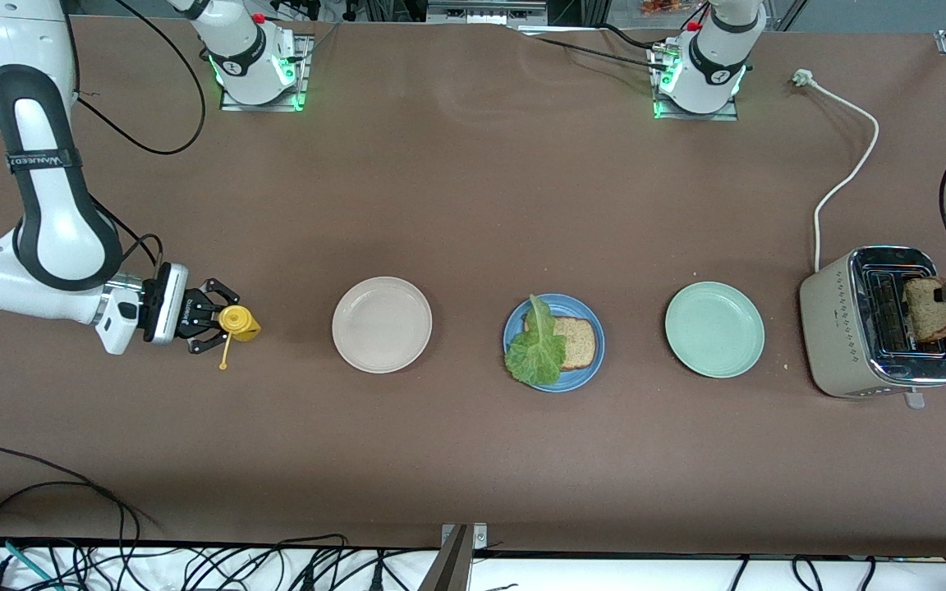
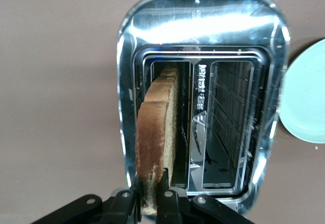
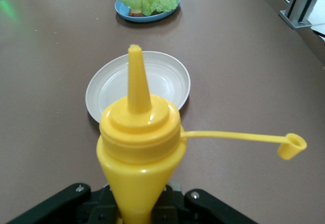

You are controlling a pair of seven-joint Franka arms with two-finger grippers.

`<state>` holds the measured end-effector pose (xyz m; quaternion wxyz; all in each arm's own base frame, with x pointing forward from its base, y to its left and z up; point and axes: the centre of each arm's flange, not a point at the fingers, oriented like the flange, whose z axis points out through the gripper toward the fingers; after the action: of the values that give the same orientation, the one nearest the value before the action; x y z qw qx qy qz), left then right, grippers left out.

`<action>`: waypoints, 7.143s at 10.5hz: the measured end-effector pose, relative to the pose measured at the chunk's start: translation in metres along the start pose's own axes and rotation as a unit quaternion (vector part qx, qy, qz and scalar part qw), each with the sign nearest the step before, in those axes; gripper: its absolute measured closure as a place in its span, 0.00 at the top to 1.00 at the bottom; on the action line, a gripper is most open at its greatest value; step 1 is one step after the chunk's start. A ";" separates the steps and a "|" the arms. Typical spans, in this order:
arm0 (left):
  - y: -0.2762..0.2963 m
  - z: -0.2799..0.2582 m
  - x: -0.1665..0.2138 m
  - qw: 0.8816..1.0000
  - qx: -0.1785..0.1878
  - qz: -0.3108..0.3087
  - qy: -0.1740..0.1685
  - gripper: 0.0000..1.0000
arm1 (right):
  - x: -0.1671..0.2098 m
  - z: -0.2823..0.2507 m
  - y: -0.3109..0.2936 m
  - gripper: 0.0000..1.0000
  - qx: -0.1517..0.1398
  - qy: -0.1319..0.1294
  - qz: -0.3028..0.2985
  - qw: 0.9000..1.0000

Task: Make sandwich in blue plate with both arms
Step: 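Grasp the toaster bread slice with the left gripper and lift, then carry the bread slice with the left gripper toward the blue plate, then lower the bread onto the lettuce while the right gripper releases mustard, then open the left gripper and withdraw while the right gripper draws back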

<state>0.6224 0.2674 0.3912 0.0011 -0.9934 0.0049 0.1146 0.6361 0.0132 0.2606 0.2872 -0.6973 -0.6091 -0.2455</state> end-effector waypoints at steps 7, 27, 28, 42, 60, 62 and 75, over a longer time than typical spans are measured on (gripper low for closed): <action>0.021 -0.140 -0.074 0.999 0.016 0.024 0.034 0.09 | -0.037 -0.004 -0.014 0.09 0.014 0.010 -0.004 1.000; 0.330 -0.017 -0.002 0.945 -0.324 -0.007 -0.035 0.09 | -0.108 -0.006 -0.040 0.09 -0.016 0.132 -0.121 0.984; 0.354 0.001 0.004 0.937 -0.346 -0.015 -0.036 0.09 | -0.112 -0.005 -0.042 0.09 -0.014 0.136 -0.118 0.983; 0.481 0.158 0.038 0.921 -0.383 0.071 0.023 0.09 | -0.146 0.016 -0.056 0.61 0.019 0.170 -0.056 0.984; 0.357 0.081 0.037 0.958 -0.259 0.095 0.081 1.00 | -0.019 -0.142 0.015 1.00 -0.002 -0.107 0.191 0.976; 0.336 0.050 0.023 0.969 -0.216 0.098 0.070 1.00 | 0.026 -0.144 0.027 1.00 -0.027 -0.160 0.244 0.956; 0.291 -0.161 -0.115 0.993 0.020 0.112 0.018 1.00 | 0.204 -0.174 -0.027 1.00 -0.203 -0.350 0.477 0.780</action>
<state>0.5441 -0.0226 0.5738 0.0080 -0.9882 0.1187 0.0960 0.6391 0.0385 0.5285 -0.0137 -0.9788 -0.1934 0.0658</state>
